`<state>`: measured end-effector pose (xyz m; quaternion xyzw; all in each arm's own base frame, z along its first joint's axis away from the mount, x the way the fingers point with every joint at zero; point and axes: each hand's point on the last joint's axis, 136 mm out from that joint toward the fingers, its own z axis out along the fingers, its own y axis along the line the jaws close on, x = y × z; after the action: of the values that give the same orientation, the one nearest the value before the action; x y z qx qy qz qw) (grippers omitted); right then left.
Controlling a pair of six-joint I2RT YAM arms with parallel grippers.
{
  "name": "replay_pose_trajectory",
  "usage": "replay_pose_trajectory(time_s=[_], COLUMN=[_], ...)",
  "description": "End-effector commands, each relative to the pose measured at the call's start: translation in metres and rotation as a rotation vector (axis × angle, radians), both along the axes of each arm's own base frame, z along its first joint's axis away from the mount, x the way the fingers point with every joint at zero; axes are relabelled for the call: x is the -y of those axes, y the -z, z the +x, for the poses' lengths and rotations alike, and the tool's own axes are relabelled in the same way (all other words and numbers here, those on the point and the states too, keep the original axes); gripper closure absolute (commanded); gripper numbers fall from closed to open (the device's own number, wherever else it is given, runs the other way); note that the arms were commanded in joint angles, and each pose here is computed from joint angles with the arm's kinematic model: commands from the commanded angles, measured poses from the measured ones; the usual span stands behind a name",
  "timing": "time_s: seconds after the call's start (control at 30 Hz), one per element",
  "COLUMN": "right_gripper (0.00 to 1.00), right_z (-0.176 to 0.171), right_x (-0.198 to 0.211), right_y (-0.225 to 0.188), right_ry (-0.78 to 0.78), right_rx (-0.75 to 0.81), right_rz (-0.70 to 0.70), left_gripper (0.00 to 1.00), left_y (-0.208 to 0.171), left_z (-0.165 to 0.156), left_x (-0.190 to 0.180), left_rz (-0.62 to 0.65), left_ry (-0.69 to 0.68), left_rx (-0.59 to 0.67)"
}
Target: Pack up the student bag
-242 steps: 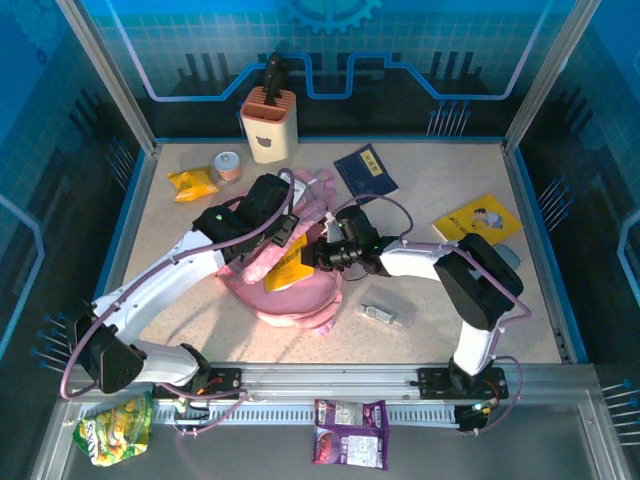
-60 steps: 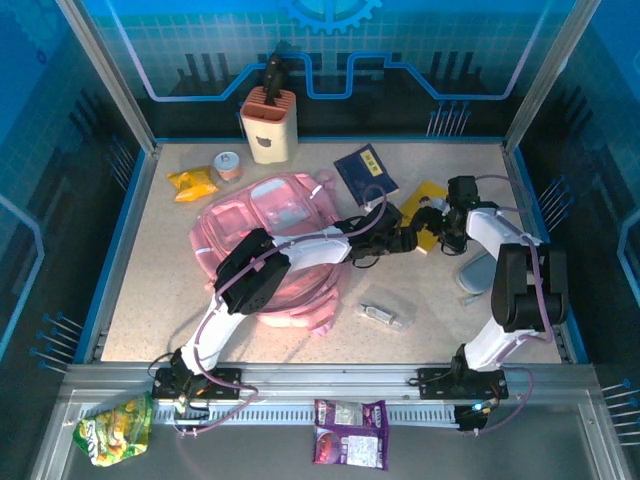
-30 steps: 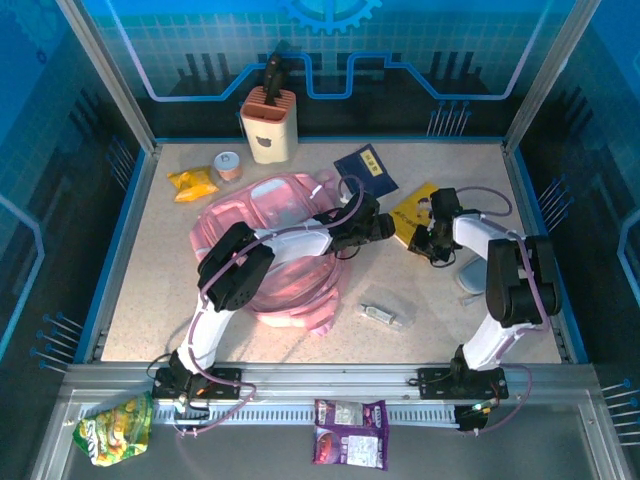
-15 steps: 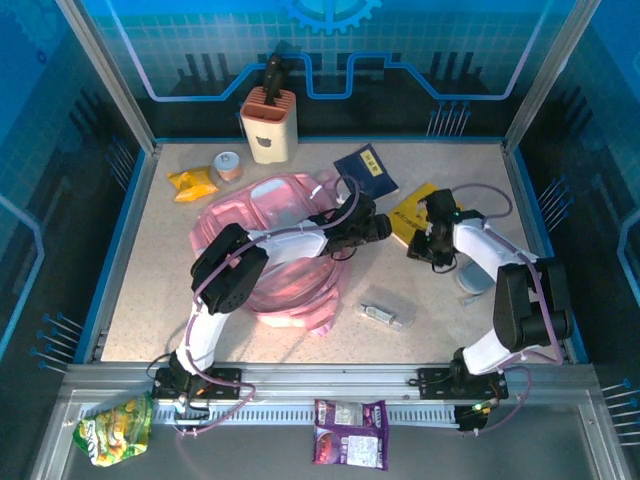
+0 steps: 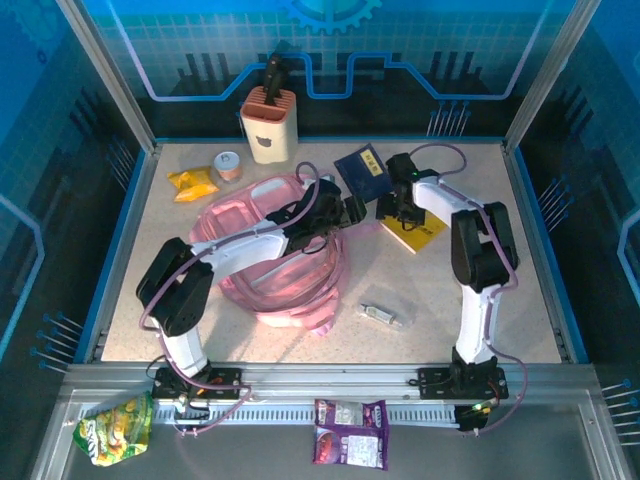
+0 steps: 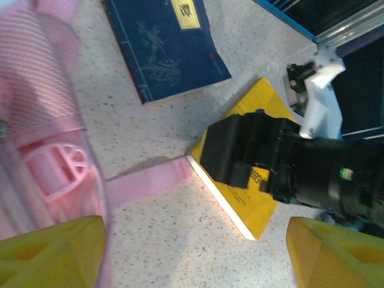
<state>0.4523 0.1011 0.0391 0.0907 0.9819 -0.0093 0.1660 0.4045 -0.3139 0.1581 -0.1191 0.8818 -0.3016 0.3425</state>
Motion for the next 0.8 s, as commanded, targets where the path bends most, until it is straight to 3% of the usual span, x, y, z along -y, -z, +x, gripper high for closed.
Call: replay_pose_trajectory(time_s=[0.0, 0.17, 0.37, 0.53, 0.77], right_gripper=[0.13, 0.11, 0.25, 0.37, 0.46], right_z=[0.003, 0.009, -0.012, -0.051, -0.126], right_x=[0.001, 0.007, 0.0, -0.005, -0.021], right_y=[0.007, 0.014, 0.027, 0.031, 0.033], right_ry=[0.012, 0.034, 0.012, -0.01, -0.045], right_rx=[-0.033, -0.059, -0.107, -0.171, -0.23], right_rz=[-0.097, -0.151, -0.116, -0.086, 0.051], left_gripper=[0.2, 0.19, 0.18, 0.18, 0.18], left_y=[-0.005, -0.007, -0.005, -0.003, -0.003], left_z=[-0.005, -0.008, -0.011, -0.019, -0.042], left_x=[-0.017, -0.025, -0.023, -0.023, -0.013], left_rz=[0.028, 0.049, 0.03, 0.006, -0.084], left_ry=[-0.014, -0.019, -0.012, -0.007, 0.036], left_rx=[0.035, 0.041, 0.024, -0.001, -0.047])
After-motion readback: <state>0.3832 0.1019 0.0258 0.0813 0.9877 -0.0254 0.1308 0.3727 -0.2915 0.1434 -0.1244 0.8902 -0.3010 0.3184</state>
